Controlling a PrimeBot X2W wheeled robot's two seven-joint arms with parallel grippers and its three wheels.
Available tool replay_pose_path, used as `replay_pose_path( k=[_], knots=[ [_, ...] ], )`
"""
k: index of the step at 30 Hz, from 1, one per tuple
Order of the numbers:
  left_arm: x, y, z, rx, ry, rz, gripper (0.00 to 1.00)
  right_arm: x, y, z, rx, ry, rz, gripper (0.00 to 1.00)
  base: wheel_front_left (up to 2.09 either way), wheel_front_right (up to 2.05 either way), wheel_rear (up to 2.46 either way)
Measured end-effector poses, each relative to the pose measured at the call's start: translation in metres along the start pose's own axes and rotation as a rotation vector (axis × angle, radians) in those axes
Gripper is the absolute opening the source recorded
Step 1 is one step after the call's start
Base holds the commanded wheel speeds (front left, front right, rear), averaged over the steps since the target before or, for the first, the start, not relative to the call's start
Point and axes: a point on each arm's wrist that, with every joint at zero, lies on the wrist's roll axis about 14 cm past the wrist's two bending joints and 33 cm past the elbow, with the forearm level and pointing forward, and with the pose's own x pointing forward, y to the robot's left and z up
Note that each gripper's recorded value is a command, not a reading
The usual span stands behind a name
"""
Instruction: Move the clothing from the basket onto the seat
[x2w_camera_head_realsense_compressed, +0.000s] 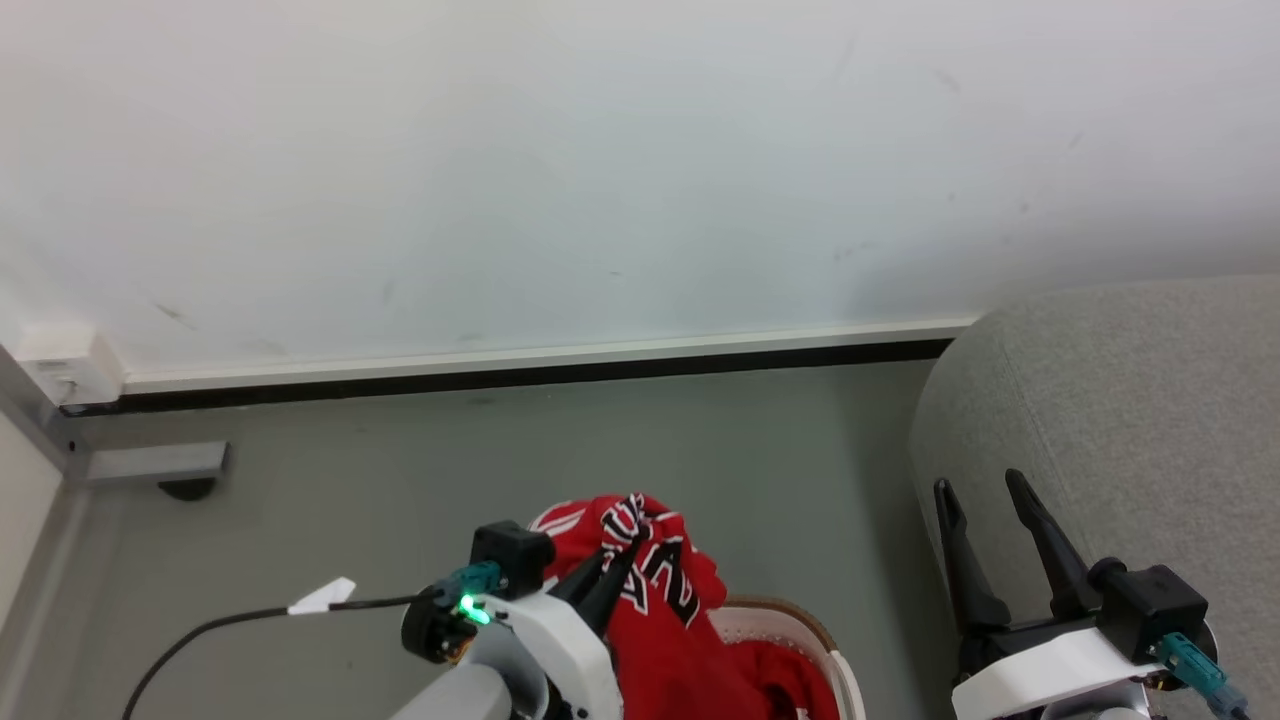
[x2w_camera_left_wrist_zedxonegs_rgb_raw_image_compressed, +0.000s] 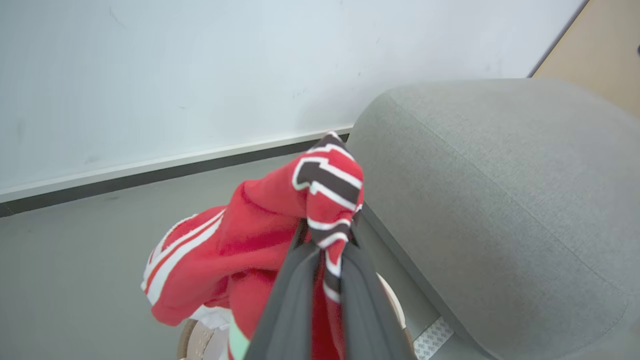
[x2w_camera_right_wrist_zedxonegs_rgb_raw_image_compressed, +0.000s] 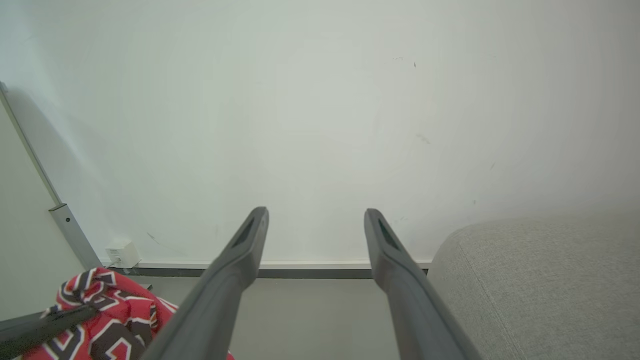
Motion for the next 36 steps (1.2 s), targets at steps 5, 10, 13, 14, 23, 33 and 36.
replay_pose_path(
  k=[5,10,13,14,23,33,36],
  knots=[
    [-0.016,-0.002,0.061,0.002,-0.209,0.016,0.0,-0.002,0.017,0.0,0.017,-0.001,0.044,1.0,0.0,0.0,0.0],
    [-0.027,-0.006,0.107,0.018,-0.352,0.013,0.0,-0.003,0.03,-0.001,0.037,-0.001,0.08,1.0,0.0,0.0,0.0],
    [-0.031,-0.009,0.131,0.017,-0.413,0.007,0.0,-0.005,0.036,-0.003,0.049,0.006,0.096,1.0,0.0,0.0,0.0],
    [-0.032,-0.009,0.14,0.018,-0.436,0.005,0.0,-0.006,0.039,-0.004,0.052,0.008,0.104,1.0,0.0,0.0,0.0],
    [-0.036,-0.008,0.169,-0.007,-0.496,-0.008,0.0,-0.007,0.046,-0.003,0.063,0.007,0.125,1.0,0.0,0.0,0.0],
    [-0.034,-0.002,0.169,-0.013,-0.492,0.007,0.0,-0.009,0.069,-0.011,0.053,0.033,0.198,1.0,0.0,0.0,0.0],
    [-0.033,-0.002,0.165,-0.014,-0.484,0.003,0.0,-0.01,0.09,-0.019,0.034,0.063,0.271,1.0,0.0,0.0,0.0]
  ],
)
